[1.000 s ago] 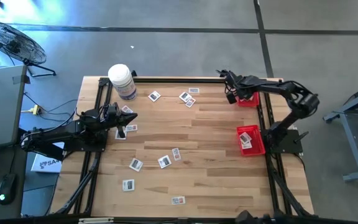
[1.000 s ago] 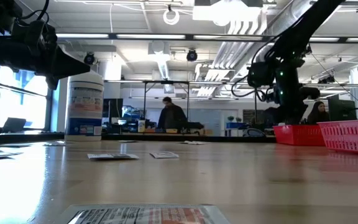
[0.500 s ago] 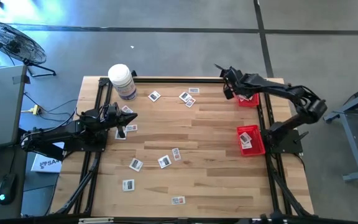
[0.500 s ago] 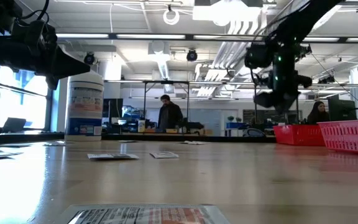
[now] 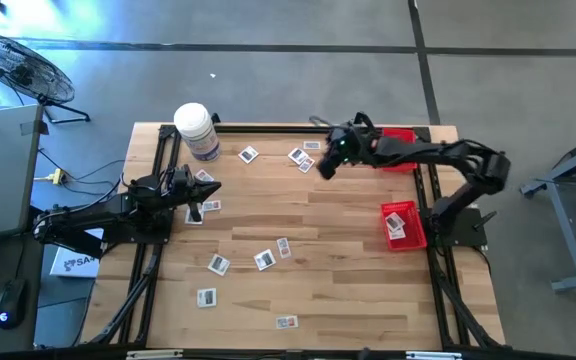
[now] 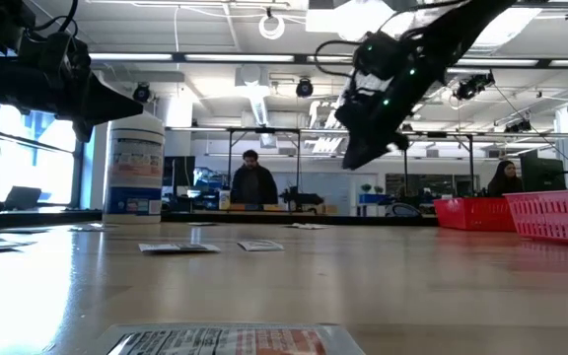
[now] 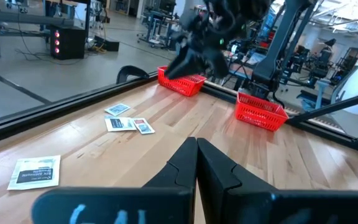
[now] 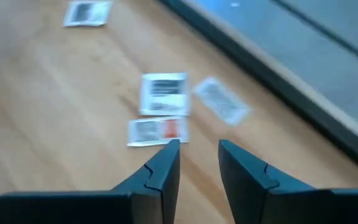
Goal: Pick & Place First Aid Supplies
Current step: Put the ointment pack into the top basket
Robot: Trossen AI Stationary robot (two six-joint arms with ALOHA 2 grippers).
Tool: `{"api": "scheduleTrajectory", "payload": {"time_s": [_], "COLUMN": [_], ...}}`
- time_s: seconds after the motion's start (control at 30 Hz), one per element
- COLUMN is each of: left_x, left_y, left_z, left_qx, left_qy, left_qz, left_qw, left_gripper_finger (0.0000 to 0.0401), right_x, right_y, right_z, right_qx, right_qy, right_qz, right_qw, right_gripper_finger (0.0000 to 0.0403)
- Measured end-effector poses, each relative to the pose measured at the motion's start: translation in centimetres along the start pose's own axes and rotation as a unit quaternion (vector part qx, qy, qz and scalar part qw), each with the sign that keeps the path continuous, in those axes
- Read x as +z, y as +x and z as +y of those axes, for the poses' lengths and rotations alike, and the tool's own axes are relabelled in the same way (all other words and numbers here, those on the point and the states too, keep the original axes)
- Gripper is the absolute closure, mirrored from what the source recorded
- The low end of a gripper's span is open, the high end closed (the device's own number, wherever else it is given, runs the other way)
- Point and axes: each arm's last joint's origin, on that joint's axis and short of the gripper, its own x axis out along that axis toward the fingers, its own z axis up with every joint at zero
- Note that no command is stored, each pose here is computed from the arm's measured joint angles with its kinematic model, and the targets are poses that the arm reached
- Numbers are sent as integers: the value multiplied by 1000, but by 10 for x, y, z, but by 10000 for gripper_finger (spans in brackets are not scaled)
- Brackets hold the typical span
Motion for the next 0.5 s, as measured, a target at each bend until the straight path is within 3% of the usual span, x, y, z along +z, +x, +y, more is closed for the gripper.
{"api": "scheduleTrajectory", "payload": {"time_s": [0.3,0.5], "left_x": [0,0], "left_y": [0,0], "left_z": [0,0], "left_qx": [0,0], "left_qy": [0,0], "left_qz": [0,0], "left_qw": [1000,1000], "left_gripper_finger": [400,400], "right_x": [-27,-31], "right_y": [60,72], "right_z": [24,24], "right_qx": [102,104], "right_qy": [-35,-106], "right_qz": [35,17], "right_qw": [994,989], "right_gripper_finger": [299,299]}}
